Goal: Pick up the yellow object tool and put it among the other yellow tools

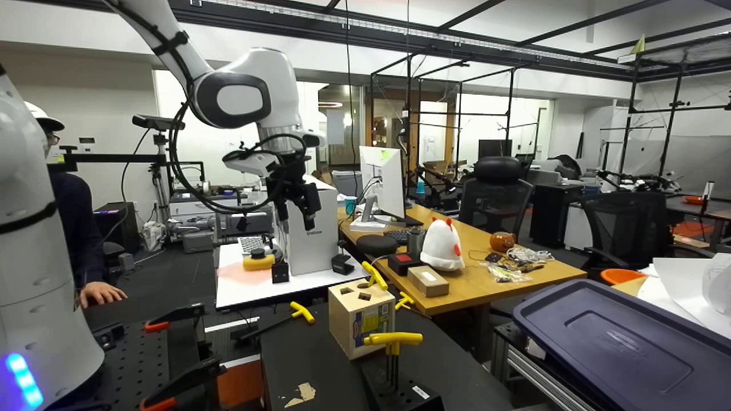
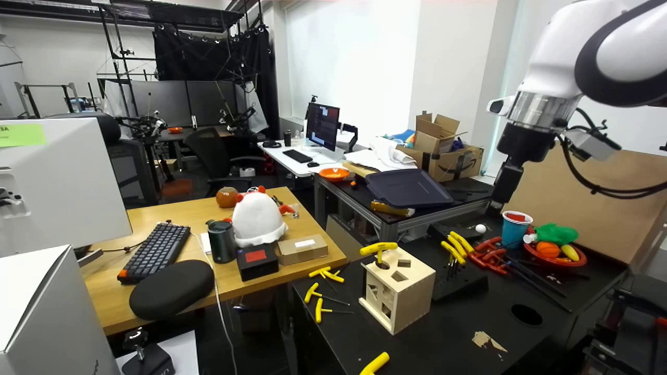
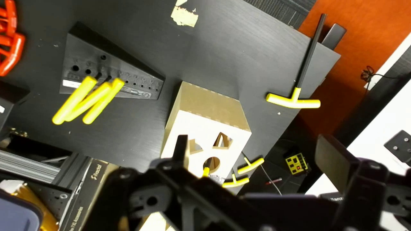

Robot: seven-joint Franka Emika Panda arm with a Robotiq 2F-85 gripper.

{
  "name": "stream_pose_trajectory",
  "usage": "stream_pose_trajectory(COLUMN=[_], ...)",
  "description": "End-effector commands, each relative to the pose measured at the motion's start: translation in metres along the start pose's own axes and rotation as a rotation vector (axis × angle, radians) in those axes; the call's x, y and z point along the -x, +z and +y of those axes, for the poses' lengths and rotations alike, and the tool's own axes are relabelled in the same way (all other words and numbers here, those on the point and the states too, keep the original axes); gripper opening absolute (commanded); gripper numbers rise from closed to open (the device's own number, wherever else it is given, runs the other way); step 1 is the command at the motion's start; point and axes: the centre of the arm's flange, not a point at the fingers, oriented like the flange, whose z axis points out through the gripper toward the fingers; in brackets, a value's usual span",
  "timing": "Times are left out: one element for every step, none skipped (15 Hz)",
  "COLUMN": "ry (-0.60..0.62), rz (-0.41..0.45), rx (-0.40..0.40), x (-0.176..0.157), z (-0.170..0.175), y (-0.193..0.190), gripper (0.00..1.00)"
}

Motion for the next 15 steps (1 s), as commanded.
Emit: stream_pose_trajectory(ry=[-0.062,-0.087,-0.109,-0.128,-0.149,-0.168,-0.188,-0.203,-0.218,-0.233,-0.243,-0.257,-0.275,-0.292,-0.311], rz=[-0.007,-0.017,-0.032,-0.046,-0.055,-0.062,-0.068,-0.076,-0.082,-0.087,-0.087,-0.087,-0.084,-0.085,-0.083], rx=[-0.046,-0.07,-0.102,-0.123,-0.139,-0.149,-0.159,-0.157,-0.159,-0.165,-0.162,-0.162,-0.16,-0.162,-0.159], x=[-0.024,-0.031,-0.039,-0.047,-0.057,-0.066,-0.077,-0.086,-0.095,-0.102,-0.109,-0.114,-0.12,-0.125,-0.13], z=[-0.016,-0.02,-0.022,-0.025,-0.027,-0.028,-0.029,-0.029,-0.028,-0.026,-0.022,-0.018,-0.013,-0.01,-0.007], y=[0.054,0.065,0.076,0.084,0.094,0.101,0.112,0.121,0.131,0.141,0.149,0.157,0.163,0.168,0.17], gripper=[1.0,1.0,1.0,1.0,1.0,1.0,1.0,1.0,1.0,1.0,1.0,1.0,1.0,1.0,1.0])
